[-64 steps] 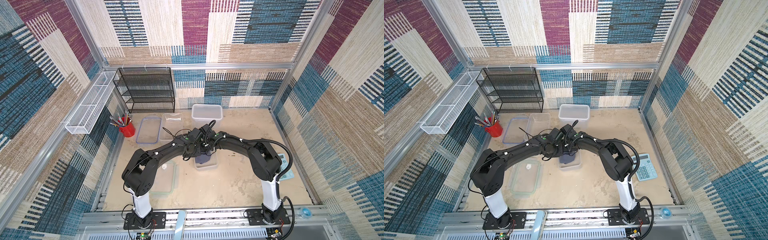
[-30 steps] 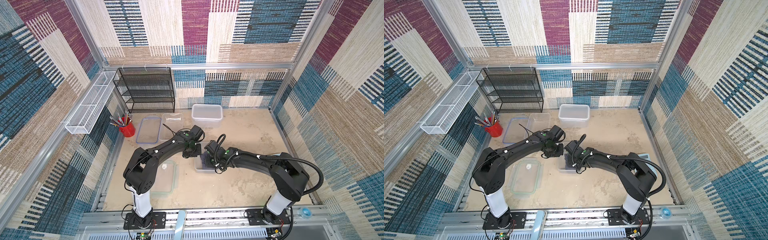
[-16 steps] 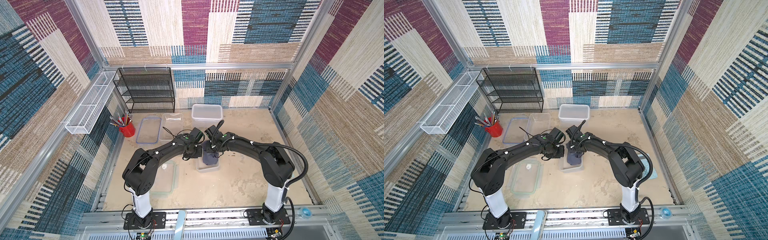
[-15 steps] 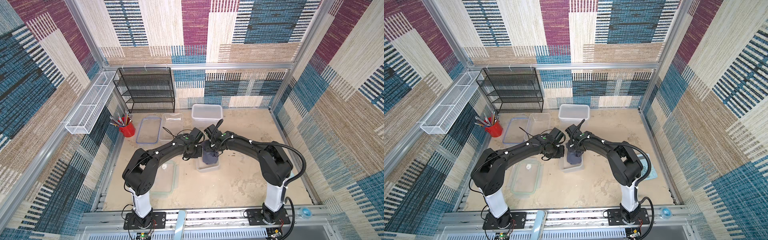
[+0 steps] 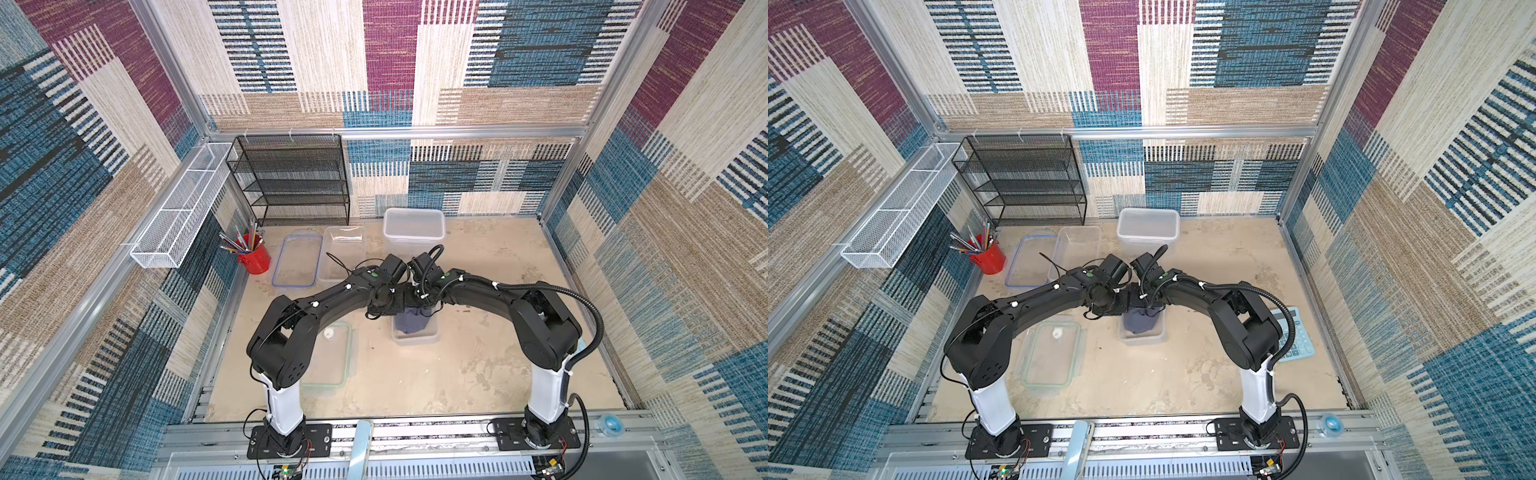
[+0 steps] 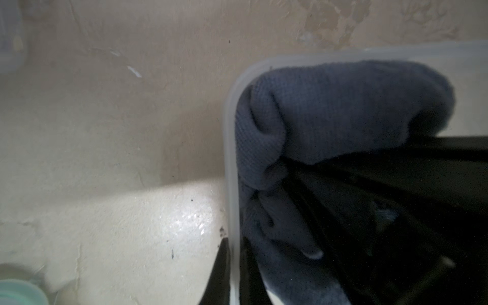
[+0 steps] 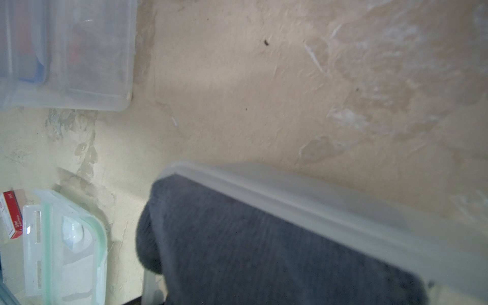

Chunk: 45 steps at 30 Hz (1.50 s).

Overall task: Wipe the insides of the lunch boxes
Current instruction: Wipe the dirt inside the lunch box, then place the cleaning item at the center of the board.

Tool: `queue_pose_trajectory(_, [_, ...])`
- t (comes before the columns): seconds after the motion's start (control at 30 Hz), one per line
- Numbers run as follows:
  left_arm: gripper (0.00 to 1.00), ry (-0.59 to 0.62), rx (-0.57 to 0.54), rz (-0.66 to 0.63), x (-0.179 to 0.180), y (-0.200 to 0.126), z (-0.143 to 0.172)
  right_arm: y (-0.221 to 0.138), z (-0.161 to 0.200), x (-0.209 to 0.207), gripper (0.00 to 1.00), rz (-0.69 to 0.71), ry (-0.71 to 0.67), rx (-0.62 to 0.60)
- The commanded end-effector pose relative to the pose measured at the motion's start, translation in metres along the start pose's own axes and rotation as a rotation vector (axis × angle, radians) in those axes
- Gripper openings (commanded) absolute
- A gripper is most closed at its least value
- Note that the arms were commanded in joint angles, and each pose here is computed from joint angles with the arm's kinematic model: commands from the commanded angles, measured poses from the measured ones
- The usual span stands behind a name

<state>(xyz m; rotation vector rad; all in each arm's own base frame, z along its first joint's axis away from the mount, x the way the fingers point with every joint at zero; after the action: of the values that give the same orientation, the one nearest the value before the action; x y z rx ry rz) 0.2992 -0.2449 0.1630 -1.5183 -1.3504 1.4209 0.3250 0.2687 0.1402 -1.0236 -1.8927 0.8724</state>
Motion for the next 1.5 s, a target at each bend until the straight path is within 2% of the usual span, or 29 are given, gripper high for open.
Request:
queue_pose_trajectory(0.0, [0.00, -0.013, 0.085, 0.038, -0.005, 0.001, 0.007, -0.004, -0.002, 0.025, 0.00, -0.128, -0.031, -0.064])
queue_pose_trajectory(0.27, [0.00, 0.028, 0.014, -0.060, -0.007, -0.011, -0.007, -0.012, 0.055, 0.023, 0.00, -0.072, -0.081, 0.085])
queue_pose_trajectory(0.43, [0.00, 0.045, -0.002, -0.076, -0.010, -0.014, -0.012, -0.034, 0.071, 0.017, 0.00, -0.045, -0.089, 0.082])
queue_pose_trajectory(0.7, [0.00, 0.057, 0.028, -0.114, -0.005, -0.008, -0.009, -0.117, 0.029, 0.018, 0.00, 0.080, -0.070, -0.195])
queue_pose_trajectory(0.83, [0.00, 0.060, 0.016, -0.133, -0.002, -0.009, -0.009, -0.159, 0.009, 0.004, 0.00, 0.141, -0.052, -0.302])
queue_pose_trajectory(1.03, [0.00, 0.065, 0.002, -0.145, -0.005, -0.009, -0.013, -0.219, 0.004, -0.025, 0.00, 0.275, -0.033, -0.422])
queue_pose_trajectory(1.17, [0.00, 0.063, 0.016, -0.152, -0.008, -0.002, -0.016, -0.245, 0.010, -0.043, 0.00, 0.313, -0.009, -0.481])
queue_pose_trajectory(1.3, [0.00, 0.057, 0.017, -0.152, -0.012, 0.001, -0.020, -0.251, 0.021, -0.054, 0.00, 0.297, 0.007, -0.507])
queue_pose_trajectory(1.47, [0.00, 0.051, 0.008, -0.135, -0.020, 0.000, -0.028, -0.212, 0.042, -0.068, 0.00, 0.275, 0.020, -0.384])
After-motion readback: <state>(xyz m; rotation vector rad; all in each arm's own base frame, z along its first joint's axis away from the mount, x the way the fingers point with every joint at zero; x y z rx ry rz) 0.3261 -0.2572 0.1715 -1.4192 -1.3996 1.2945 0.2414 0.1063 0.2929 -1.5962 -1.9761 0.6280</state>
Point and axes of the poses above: each gripper's point midway between its finger pads, its own y axis out along the fingers, its own x axis along the line the jaws close on, z = x × y, the point moved 10 cm from there along -y, back along the fingers, and after that the axes turned 13 degrees about -y, right-handed, at the moved point
